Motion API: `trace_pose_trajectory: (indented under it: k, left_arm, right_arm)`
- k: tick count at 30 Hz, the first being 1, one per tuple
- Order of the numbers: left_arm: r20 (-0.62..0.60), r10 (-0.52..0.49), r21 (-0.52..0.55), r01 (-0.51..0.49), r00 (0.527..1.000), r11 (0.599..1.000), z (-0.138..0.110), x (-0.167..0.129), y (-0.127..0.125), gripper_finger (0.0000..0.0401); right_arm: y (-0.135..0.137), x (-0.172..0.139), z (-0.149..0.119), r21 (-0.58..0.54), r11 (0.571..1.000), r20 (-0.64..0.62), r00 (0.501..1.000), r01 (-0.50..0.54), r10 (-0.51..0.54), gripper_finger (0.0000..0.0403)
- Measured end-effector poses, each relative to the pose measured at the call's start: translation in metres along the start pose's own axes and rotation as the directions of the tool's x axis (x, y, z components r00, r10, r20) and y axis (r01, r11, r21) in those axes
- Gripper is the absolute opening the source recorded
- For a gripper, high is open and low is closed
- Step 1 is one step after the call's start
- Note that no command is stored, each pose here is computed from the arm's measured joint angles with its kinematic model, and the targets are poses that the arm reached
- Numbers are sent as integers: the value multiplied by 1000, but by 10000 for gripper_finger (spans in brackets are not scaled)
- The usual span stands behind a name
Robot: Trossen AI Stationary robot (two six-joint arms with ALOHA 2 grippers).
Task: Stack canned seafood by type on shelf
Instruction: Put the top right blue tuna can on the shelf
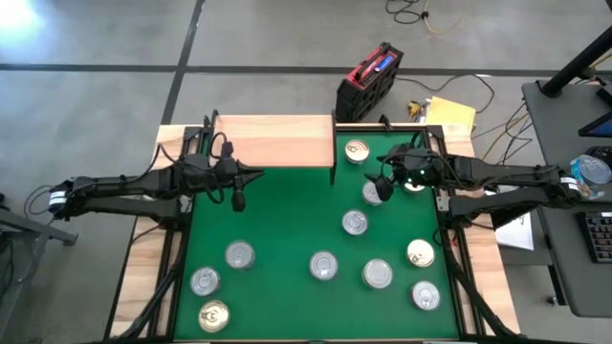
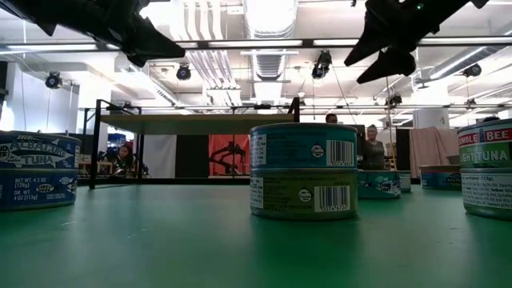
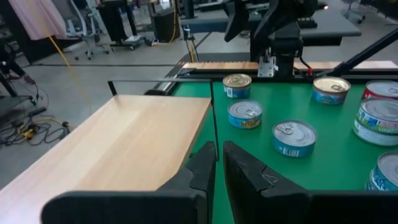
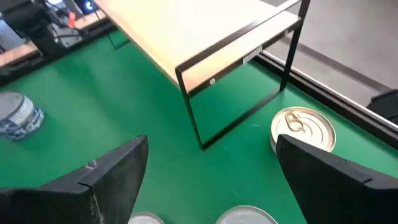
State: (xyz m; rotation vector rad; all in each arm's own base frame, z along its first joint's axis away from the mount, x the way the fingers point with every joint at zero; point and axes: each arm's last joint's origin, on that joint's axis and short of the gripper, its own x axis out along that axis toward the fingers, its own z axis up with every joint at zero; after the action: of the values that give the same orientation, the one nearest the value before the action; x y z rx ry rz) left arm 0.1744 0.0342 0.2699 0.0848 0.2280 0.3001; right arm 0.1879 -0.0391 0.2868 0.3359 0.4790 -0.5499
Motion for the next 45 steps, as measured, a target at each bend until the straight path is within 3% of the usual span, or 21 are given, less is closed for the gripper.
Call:
trace_pose_trajectory:
  k: [5,10,17,23,30,34,45]
  left_arm:
    - [20,2,4,-2,1000,1000,2,2,0,16]
    - [112,12,-10,-11,994,1000,10,9,0,16]
    - [114,13,-2,-13,993,1000,9,15,-1,16]
    - [116,13,16,-15,993,1000,9,15,-1,16]
    - [148,19,11,-20,989,1000,12,16,-1,16]
    - [155,20,10,-21,988,1000,12,16,-1,16]
    - [151,19,10,-20,988,1000,12,17,-1,16]
  right_arm:
    - [-4,1,-3,61,994,-11,996,87,-87,345]
    - [-2,11,-7,137,985,-60,993,107,-99,345]
    - [-2,30,-25,189,963,-255,957,190,-139,326]
    - [-5,46,-44,170,933,-418,881,317,-223,235]
    - [-4,68,-59,78,929,-519,810,363,-273,32]
    - [-5,75,-66,33,925,-556,776,379,-298,12]
    - [-6,94,-82,-55,909,-615,703,413,-357,9]
